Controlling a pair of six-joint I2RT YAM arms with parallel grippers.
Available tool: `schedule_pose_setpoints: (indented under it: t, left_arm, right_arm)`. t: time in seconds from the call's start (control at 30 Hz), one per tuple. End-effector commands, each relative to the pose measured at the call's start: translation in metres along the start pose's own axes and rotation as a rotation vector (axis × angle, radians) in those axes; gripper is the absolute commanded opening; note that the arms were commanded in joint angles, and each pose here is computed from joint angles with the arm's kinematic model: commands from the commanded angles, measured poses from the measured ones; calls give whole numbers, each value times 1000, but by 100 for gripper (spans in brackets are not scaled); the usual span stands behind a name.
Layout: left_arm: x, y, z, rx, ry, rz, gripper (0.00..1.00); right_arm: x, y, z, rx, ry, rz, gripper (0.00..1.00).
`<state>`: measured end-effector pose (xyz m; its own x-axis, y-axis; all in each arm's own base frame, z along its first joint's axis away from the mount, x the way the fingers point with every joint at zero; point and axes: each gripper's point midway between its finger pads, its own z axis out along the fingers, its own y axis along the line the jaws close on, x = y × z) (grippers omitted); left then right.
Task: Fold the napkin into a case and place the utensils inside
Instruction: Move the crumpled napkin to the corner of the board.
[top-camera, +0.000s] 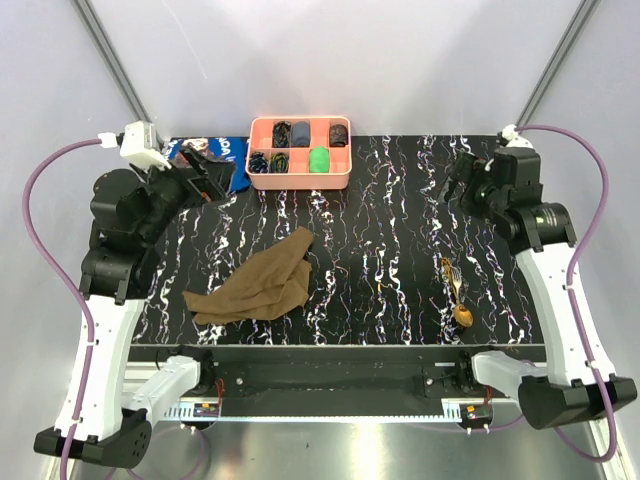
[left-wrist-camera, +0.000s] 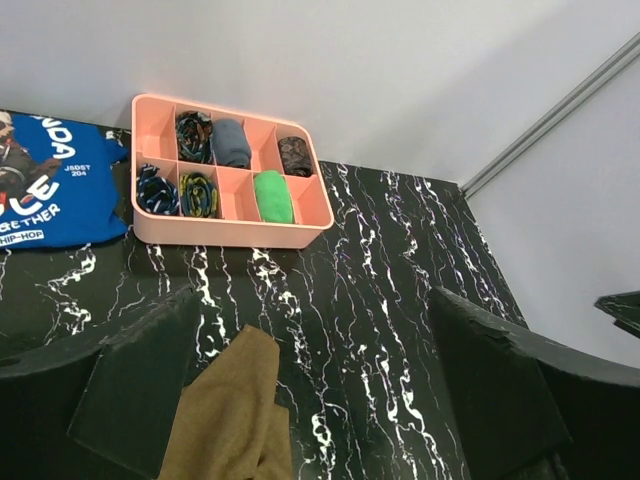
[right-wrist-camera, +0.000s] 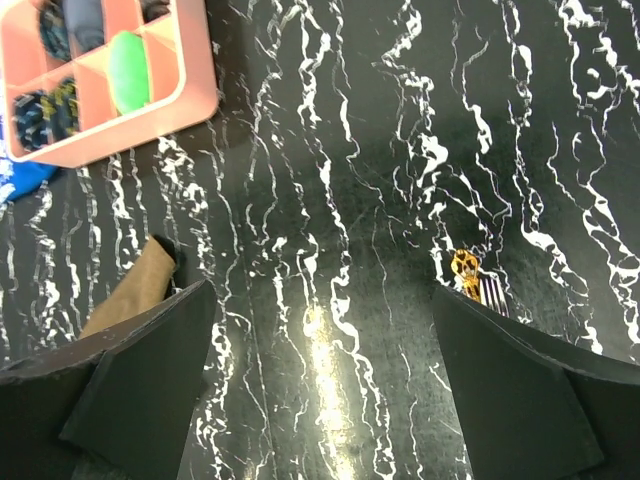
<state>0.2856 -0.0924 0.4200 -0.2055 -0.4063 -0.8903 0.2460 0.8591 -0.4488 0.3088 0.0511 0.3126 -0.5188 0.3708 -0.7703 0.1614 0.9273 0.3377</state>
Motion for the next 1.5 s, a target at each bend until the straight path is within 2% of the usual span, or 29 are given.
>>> schedule_pose_setpoints:
  t: [0.0, 0.07, 0.1, 0.17, 0.27, 0.3, 0.37, 0.4, 0.47, 0.5, 0.57, 0.6, 0.67, 0.77, 0.8, 0.83, 1.0, 1.03, 1.17, 1.23, 1.27, 1.3, 1.33, 1.47]
  left_arm:
    - [15, -1, 1, 24, 41, -38, 99]
    - [42, 13, 5, -28, 115, -95, 99]
    - [65, 29, 8, -82, 170, -110, 99]
    - [100, 54, 5, -197, 282, -140, 99]
    - [144, 87, -5, -350, 420, -144, 99]
    - [153, 95, -9, -383, 452, -133, 99]
    - [167, 106, -18, -431, 512, -105, 99]
    - [172, 110, -22, -446, 528, -100, 99]
    - [176, 111, -28, -443, 531, -89, 99]
    - [176, 111, -30, -438, 525, -86, 99]
    - [172, 108, -36, -427, 500, -85, 99]
    - [174, 109, -38, -428, 500, -88, 99]
    - [175, 108, -42, -426, 490, -95, 99]
    - [180, 115, -47, -471, 479, -112, 99]
    - [182, 117, -48, -480, 483, -117, 99]
    - [184, 118, -48, -487, 487, -125, 99]
    - [203, 124, -45, -512, 550, -161, 99]
    - [207, 123, -43, -504, 564, -169, 99]
    - [231, 99, -34, -345, 687, -217, 99]
    - [235, 95, -28, -311, 689, -237, 99]
    - [242, 94, -29, -294, 700, -249, 99]
    - [242, 92, -28, -281, 690, -261, 99]
    - [241, 89, -23, -258, 668, -264, 99]
    - [258, 82, -18, -212, 691, -301, 96]
  right_arm:
    - [5, -1, 29, 50, 41, -8, 100]
    - [16, 18, 43, 7, 87, -3, 100]
    - [30, 27, 59, 0, 138, 3, 100]
    - [42, 47, 77, -8, 159, -3, 100]
    - [79, 103, 102, -77, 247, -55, 100]
    - [103, 132, 113, -106, 295, -70, 100]
    - [121, 165, 125, -165, 328, -80, 100]
    - [143, 193, 135, -209, 372, -98, 100]
    - [156, 233, 139, -304, 432, -86, 100]
    - [186, 239, 159, -292, 503, -95, 100]
    - [201, 269, 161, -350, 557, -89, 100]
    - [225, 268, 177, -327, 600, -101, 100]
    - [236, 278, 186, -312, 602, -91, 100]
    - [264, 275, 208, -272, 647, -79, 95]
    - [276, 269, 216, -250, 667, -83, 91]
    - [281, 268, 218, -249, 680, -84, 83]
    - [303, 258, 227, -218, 700, -121, 80]
    - [304, 255, 229, -211, 695, -126, 66]
    - [309, 237, 230, -184, 689, -178, 23]
    - [301, 220, 230, -129, 655, -204, 17]
    - [292, 205, 223, -103, 634, -228, 7]
    - [284, 192, 222, -78, 619, -235, 3]
    - [276, 177, 221, -40, 595, -249, 0]
    - [247, 114, 190, 23, 529, -349, 0]
